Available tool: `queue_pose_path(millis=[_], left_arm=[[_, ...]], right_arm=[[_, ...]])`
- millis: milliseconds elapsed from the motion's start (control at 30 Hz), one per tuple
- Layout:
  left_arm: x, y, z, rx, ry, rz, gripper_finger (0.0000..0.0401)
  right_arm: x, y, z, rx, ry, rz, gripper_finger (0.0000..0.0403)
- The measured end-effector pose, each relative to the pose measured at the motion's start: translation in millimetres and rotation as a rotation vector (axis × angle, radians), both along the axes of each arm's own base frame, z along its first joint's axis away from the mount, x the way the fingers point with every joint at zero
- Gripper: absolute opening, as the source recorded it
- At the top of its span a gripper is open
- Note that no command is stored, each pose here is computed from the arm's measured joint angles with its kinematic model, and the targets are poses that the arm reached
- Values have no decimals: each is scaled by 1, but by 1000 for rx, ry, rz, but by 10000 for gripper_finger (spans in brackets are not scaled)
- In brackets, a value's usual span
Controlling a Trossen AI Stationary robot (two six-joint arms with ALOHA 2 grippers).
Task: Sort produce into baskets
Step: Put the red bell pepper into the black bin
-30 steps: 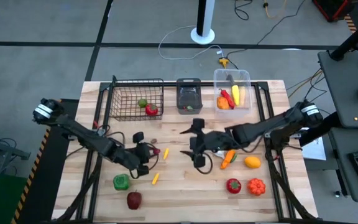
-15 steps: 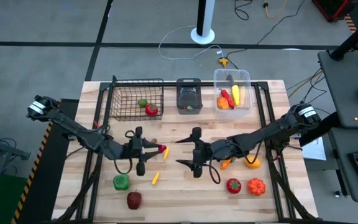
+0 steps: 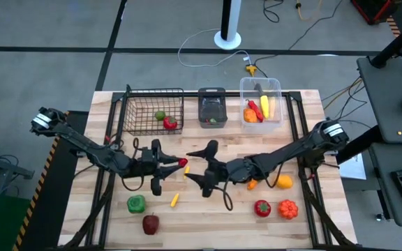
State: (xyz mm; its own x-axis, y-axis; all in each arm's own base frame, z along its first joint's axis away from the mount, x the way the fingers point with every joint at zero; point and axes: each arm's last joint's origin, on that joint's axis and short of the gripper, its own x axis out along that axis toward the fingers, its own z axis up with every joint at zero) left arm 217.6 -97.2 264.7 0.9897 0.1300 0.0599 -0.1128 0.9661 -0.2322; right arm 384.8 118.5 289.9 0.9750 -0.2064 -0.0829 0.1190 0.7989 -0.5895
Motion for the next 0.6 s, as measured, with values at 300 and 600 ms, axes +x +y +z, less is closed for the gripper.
queue_pose_path(millis=[300,600], left_arm=[[0,0,0,-9,-5,-1,88],[0,0,1,-13,-11,-2,88]], right_arm=[[10,3,0,-43,3,-5,321],[10,1,2,-41,-4,-11,274]])
